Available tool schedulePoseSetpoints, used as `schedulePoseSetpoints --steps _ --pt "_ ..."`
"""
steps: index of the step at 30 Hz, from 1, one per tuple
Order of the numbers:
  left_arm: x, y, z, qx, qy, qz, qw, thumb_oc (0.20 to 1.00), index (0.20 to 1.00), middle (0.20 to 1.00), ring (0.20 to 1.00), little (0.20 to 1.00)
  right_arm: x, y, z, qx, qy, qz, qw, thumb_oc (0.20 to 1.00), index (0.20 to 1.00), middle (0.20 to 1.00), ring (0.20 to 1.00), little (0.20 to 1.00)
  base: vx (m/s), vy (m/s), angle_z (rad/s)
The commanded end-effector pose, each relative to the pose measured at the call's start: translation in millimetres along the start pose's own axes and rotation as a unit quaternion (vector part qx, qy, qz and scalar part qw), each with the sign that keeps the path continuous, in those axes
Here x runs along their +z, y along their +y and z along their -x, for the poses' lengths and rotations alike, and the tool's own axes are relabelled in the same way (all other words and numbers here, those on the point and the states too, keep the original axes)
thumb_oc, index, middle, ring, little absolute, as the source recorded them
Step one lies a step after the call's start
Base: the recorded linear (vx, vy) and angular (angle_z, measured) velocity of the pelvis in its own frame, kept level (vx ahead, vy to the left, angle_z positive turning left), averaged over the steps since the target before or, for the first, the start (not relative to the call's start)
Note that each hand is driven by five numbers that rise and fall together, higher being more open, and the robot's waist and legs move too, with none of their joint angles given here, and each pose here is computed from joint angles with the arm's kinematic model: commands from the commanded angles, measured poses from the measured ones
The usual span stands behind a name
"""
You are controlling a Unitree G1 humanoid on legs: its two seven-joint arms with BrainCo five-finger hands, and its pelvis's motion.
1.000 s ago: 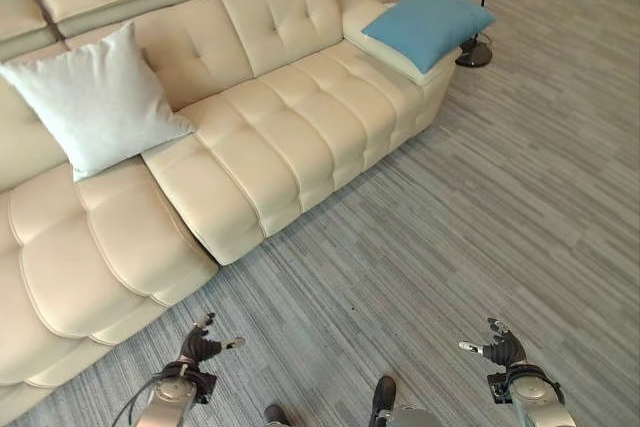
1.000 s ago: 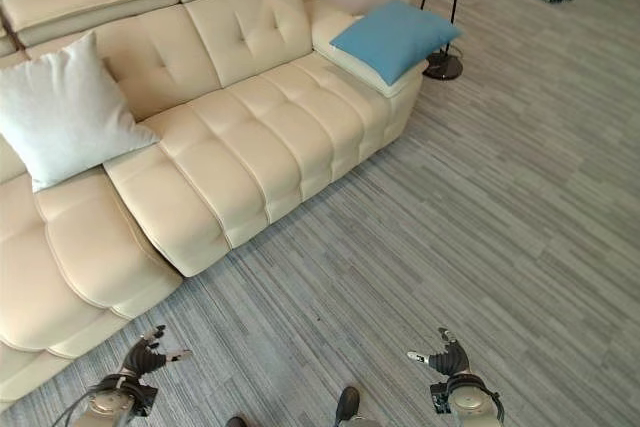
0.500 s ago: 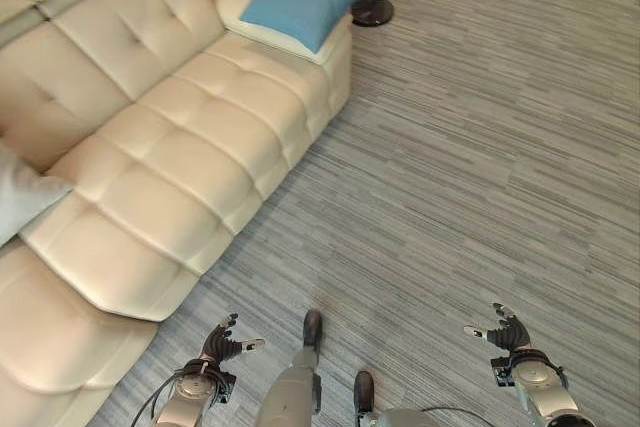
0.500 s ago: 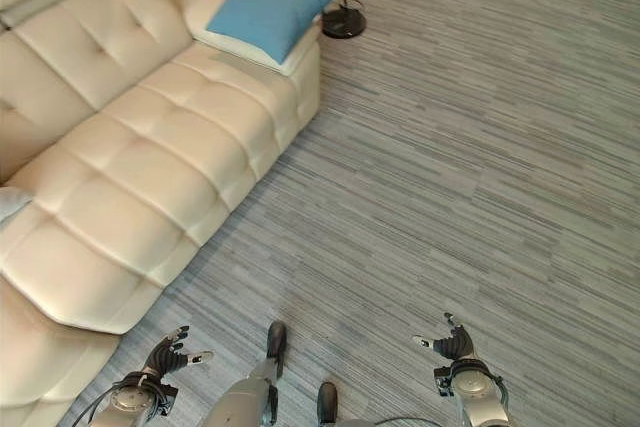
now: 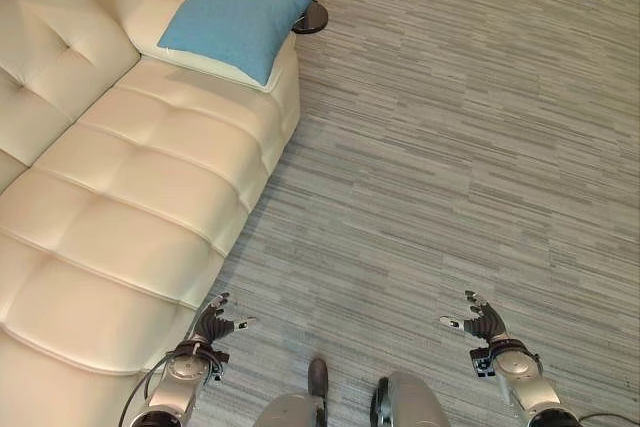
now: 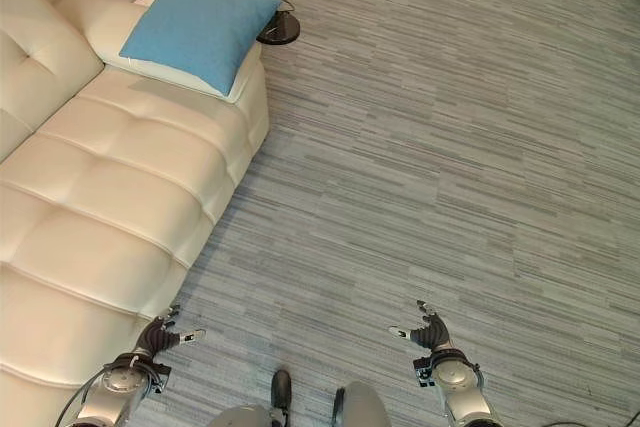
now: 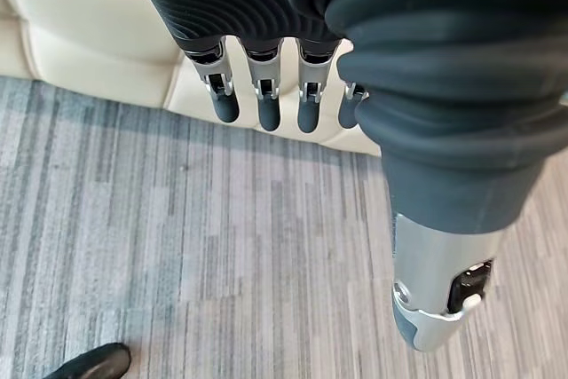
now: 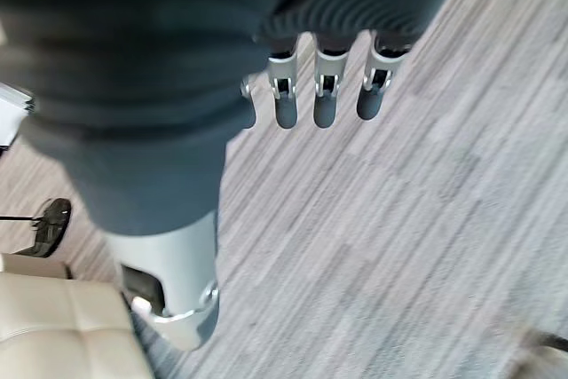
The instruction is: Pick up all the scattered cushions and arrange them neatly on the sofa.
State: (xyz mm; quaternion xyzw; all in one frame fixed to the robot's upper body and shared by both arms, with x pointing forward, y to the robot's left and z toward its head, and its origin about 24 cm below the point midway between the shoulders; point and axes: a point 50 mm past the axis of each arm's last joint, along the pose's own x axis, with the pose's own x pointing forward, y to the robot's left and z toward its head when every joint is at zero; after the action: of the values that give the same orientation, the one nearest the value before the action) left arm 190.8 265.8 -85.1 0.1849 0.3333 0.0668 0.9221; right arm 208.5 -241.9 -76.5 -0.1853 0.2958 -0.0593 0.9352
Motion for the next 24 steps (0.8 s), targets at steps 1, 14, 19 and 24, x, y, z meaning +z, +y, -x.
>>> schedulePoseSetpoints --steps 1,14,19,24 --pt "2 14 4 0.024 -0.017 0.011 1.0 1.0 1.0 1.0 1.0 1.0 13 -22 -5 -0.032 -0.028 0.014 0.999 1.0 1.0 1.0 1.0 1.0 0.32 -0.133 0.02" --pt "-1 4 6 0.009 -0.017 0.032 0.999 1.0 1.0 1.0 1.0 1.0 25 -43 0 -0.062 -0.064 0.011 0.996 1.0 1.0 1.0 1.0 1.0 0.46 -0.282 0.33" --pt "0 -7 4 -0.006 -0.015 0.028 0.999 1.0 1.0 1.0 1.0 1.0 29 -46 -2 -0.066 -0.069 0.018 0.995 1.0 1.0 1.0 1.0 1.0 0.37 -0.015 -0.39" --pt "2 -8 4 0.001 -0.018 0.029 0.999 1.0 1.0 1.0 1.0 1.0 13 -44 0 -0.077 -0.037 0.016 0.996 1.0 1.0 1.0 1.0 1.0 0.49 0.052 -0.4"
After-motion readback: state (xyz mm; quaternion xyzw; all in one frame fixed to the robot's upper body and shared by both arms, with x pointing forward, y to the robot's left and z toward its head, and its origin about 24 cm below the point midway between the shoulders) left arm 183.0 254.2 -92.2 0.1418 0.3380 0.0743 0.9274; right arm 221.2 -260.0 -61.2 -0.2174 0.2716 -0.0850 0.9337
